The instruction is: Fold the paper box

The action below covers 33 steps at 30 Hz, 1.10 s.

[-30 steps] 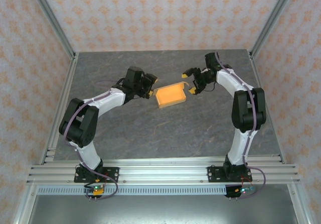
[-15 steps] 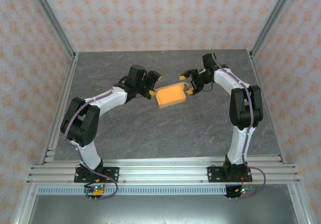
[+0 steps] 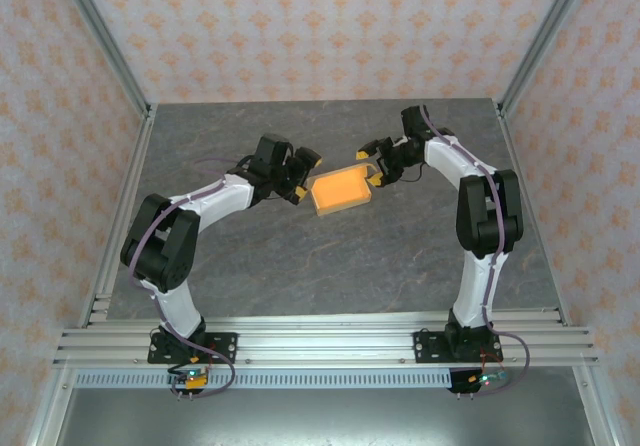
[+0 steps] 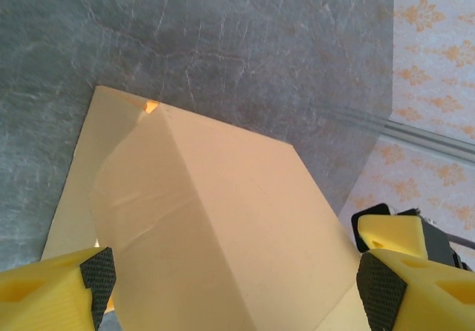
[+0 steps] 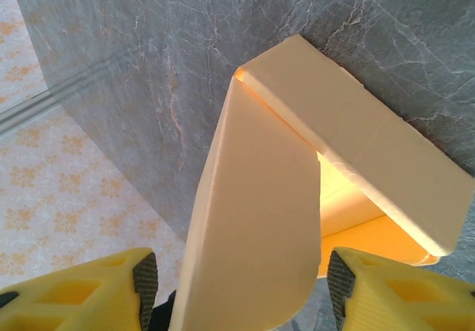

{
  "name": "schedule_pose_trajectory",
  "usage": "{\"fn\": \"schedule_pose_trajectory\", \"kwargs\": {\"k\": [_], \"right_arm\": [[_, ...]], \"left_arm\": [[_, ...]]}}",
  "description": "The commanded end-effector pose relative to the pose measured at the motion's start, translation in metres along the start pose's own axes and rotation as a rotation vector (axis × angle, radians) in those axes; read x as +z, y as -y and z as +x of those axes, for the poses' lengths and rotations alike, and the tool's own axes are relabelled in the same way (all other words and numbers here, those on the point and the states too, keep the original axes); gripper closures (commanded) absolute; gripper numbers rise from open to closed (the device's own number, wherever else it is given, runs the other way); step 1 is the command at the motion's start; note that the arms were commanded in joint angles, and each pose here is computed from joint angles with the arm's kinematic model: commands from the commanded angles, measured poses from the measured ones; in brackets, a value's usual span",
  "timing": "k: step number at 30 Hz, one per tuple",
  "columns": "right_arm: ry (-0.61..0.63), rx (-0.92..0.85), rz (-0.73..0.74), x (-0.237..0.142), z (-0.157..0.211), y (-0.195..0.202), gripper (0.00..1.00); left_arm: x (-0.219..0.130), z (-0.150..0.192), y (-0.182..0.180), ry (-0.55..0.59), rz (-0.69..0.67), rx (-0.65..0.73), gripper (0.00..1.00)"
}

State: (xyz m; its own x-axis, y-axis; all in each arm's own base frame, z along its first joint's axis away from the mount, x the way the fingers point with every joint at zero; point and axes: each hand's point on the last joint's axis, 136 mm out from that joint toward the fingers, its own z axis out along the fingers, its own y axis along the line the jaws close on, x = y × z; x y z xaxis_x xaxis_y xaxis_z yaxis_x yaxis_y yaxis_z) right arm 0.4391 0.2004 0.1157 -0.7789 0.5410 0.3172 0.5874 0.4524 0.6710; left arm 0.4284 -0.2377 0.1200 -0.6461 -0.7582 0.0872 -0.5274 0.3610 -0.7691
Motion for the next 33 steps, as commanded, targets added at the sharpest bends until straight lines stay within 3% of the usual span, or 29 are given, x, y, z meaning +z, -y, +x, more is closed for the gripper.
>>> {"fn": "schedule_pose_trajectory", "kwargs": {"k": [1,16,25,28,33], "right_arm": [[-0.017,0.008,-0.009,0.008,0.003,-0.001,0.38],[-0.03,0.006,-0.013,0.017,0.011,-0.002,0.47],[-0.079,-0.094,0.014,-0.005,0.016,-0.005,0.33],[-0.106,-0.148,0.046,-0.022,0.015,-0.003,0.3],[-0.037,-0.157,0.114,-0.03,-0.013,0.01,0.3]], "left_arm": [[-0.001,0.008,0.025,-0.02,0.051,-0.002,0.13],[0.004,0.015,0.034,-0.027,0.085,-0.019,0.21],[-0.015,0.0,-0.008,0.022,-0.012,-0.005,0.04],[-0.014,0.007,-0.003,-0.001,-0.005,0.0,0.03],[-0.005,0.016,0.011,-0.017,0.029,-0.02,0.06]]}}
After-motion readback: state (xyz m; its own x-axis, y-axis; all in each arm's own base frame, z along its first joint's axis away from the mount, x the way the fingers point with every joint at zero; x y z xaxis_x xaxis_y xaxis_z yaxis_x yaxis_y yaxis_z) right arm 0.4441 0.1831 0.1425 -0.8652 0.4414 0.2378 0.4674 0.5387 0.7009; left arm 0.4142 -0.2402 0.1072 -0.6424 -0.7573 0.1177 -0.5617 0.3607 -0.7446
